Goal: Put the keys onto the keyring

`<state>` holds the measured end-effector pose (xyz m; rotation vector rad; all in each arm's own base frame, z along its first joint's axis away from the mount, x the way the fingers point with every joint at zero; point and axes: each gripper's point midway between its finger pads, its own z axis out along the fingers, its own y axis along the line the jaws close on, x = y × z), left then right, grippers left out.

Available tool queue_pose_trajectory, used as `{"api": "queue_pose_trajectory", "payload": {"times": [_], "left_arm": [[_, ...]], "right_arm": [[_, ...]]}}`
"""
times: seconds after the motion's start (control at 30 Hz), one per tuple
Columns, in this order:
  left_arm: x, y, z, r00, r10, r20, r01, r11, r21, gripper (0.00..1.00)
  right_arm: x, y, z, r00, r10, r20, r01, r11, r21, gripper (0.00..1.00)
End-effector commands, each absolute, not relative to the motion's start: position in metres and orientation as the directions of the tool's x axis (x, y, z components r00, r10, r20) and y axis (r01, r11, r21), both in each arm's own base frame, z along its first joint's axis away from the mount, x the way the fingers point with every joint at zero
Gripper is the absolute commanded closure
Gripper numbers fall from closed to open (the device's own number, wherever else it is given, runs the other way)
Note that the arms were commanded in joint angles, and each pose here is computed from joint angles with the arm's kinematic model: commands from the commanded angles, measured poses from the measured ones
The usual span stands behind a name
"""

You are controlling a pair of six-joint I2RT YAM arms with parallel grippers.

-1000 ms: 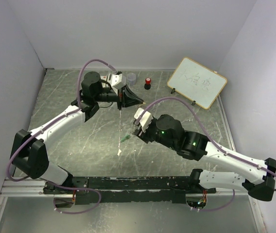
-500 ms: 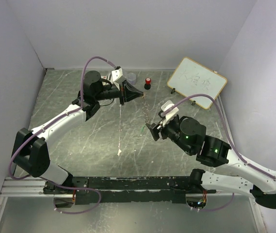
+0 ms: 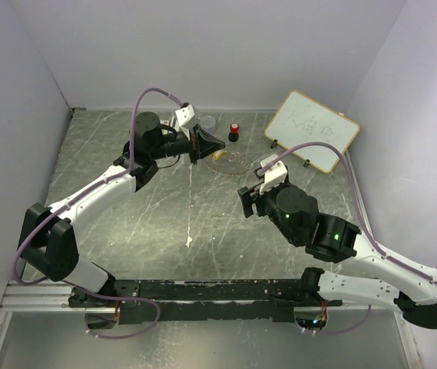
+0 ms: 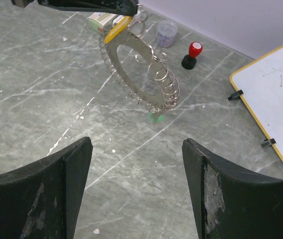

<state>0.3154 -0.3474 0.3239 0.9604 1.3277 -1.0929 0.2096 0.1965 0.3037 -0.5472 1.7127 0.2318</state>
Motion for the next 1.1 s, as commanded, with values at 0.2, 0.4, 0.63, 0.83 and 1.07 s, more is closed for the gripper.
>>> {"api": "queue_pose_trajectory", "payload": {"times": [0.2, 0.4, 0.63, 0.83, 1.07], "left_arm": [[0.308, -0.339, 0.373, -0.023, -0.12, -0.993, 0.957, 0.283, -0.057, 0.93], [0.304, -0.334, 0.38, -0.05, -0.126, -0.991, 0.952, 0.294, -0.086, 0.93], [0.3, -0.328, 0.39, -0.09, -0.145, -0.985, 0.936, 0.325, -0.133, 0.93], [0.29, -0.326, 0.395, -0.094, -0.149, -0.984, 0.945, 0.299, -0.135, 0.93], [0.278, -0.328, 0.395, -0.085, -0.127, -0.988, 0.965, 0.236, -0.113, 0.93]], "right_arm": [[0.222, 0.181, 0.322, -0.08, -0.124, -0.989, -0.346, 0.934, -0.089, 0.3], [0.24, 0.188, 0.332, -0.065, -0.119, -0.991, -0.325, 0.941, -0.092, 0.35], [0.266, 0.206, 0.338, -0.09, -0.067, -0.994, -0.401, 0.916, -0.025, 0.37], [0.276, 0.212, 0.355, -0.025, -0.035, -0.999, -0.486, 0.874, -0.019, 0.39], [0.278, 0.224, 0.364, 0.03, -0.045, -0.999, -0.588, 0.807, -0.054, 0.44]]}}
